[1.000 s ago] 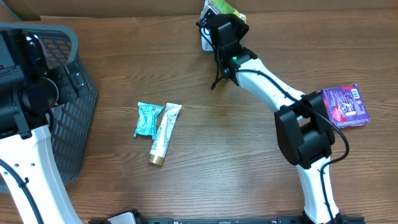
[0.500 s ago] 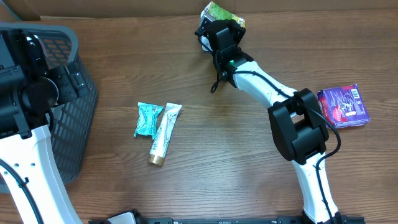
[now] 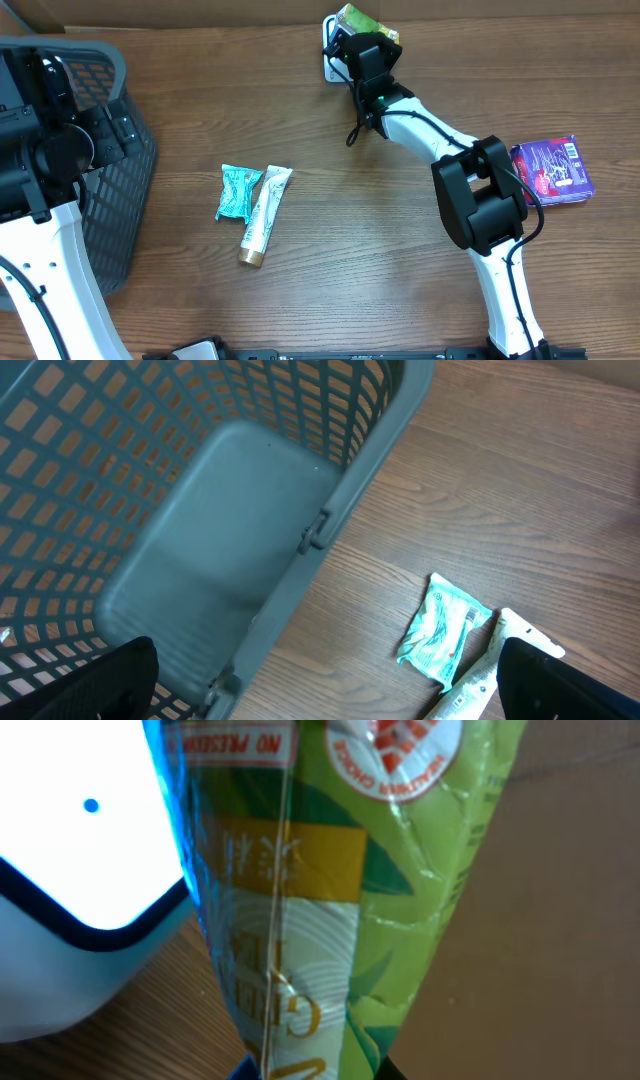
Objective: Scan the item barcode
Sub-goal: 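Hold the green pouch against the scanner face, then carry the green pouch right toward the purple package and lower it, then move the right gripper left to the white-and-gold tube, then grasp the white tube with the right gripper and lift it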
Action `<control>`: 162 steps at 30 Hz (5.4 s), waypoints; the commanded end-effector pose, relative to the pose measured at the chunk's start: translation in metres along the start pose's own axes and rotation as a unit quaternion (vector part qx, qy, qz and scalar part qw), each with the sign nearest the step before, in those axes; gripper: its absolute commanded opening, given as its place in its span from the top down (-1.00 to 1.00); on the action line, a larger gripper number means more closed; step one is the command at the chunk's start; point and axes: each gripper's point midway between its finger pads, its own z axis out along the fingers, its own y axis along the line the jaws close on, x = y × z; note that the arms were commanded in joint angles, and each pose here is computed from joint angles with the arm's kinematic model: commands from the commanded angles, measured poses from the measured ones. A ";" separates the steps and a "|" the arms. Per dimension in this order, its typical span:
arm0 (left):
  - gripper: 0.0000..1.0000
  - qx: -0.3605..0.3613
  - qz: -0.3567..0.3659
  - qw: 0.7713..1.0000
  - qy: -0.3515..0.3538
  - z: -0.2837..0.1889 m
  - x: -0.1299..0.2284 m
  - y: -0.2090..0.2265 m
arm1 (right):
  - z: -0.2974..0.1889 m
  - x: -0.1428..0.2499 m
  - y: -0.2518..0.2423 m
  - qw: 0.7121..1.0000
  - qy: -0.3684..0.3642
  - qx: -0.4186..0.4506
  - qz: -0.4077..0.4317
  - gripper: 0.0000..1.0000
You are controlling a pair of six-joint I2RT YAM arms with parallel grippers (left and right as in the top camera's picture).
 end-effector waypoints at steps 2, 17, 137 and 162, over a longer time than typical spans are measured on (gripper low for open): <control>-0.99 0.006 -0.009 1.000 -0.009 -0.004 -0.005 -0.001 | -0.003 -0.010 -0.028 0.999 -0.016 0.024 0.035 0.93; -0.99 0.006 -0.009 1.000 -0.009 -0.004 -0.004 -0.001 | -0.072 -0.056 -0.065 0.993 -0.050 0.003 0.103 0.93; -0.99 0.006 -0.009 1.000 -0.009 -0.004 -0.005 -0.001 | -0.252 -0.009 0.235 0.536 0.292 -0.515 0.602 0.93; -0.99 0.006 -0.009 1.000 -0.008 -0.003 -0.005 -0.001 | -0.259 0.077 0.155 0.558 0.403 -0.324 0.649 0.93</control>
